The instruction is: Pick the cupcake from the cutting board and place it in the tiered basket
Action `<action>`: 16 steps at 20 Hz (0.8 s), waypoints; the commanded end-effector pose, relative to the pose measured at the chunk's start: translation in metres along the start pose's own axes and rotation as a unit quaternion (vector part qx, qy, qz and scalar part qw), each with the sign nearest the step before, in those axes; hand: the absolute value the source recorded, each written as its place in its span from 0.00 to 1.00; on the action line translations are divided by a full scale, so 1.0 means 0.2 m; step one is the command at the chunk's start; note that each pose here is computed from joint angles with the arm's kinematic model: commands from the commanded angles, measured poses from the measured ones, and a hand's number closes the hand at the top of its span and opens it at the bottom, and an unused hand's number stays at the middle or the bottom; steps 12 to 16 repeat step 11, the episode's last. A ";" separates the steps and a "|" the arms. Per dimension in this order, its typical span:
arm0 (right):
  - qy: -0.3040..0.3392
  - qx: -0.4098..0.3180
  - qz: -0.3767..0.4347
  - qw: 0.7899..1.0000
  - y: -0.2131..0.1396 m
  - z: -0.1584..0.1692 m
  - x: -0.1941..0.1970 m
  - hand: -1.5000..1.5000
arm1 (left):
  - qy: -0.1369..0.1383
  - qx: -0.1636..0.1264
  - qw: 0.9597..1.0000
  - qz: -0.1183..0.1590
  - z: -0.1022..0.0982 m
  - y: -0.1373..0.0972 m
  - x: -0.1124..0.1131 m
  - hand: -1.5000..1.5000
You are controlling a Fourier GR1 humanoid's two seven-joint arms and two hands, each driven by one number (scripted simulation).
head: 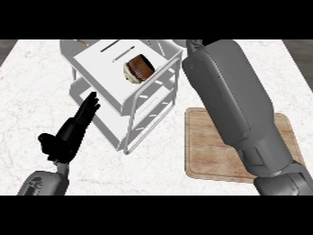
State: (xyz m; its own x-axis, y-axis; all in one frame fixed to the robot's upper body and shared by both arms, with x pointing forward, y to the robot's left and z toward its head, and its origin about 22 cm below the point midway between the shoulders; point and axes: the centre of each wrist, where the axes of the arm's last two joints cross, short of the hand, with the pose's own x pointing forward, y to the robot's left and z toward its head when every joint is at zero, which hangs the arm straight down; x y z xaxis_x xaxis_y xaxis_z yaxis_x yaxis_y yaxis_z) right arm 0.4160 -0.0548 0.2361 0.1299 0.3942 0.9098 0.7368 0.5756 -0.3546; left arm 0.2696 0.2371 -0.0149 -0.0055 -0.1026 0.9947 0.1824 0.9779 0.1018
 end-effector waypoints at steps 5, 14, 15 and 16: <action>0.063 -0.081 -0.114 0.988 -0.22 -0.02 -0.04 0.00 | 0.045 0.034 0.998 0.005 0.11 0.03 -0.12 0.50; 0.065 -0.069 -0.093 0.991 -0.40 0.04 -0.18 0.00 | 0.045 0.049 0.998 0.008 0.16 0.13 -0.13 0.50; 0.065 -0.069 -0.093 0.991 -0.40 0.04 -0.18 0.00 | 0.045 0.049 0.998 0.008 0.16 0.13 -0.13 0.50; 0.065 -0.069 -0.093 0.991 -0.40 0.04 -0.18 0.00 | 0.045 0.049 0.998 0.008 0.16 0.13 -0.13 0.50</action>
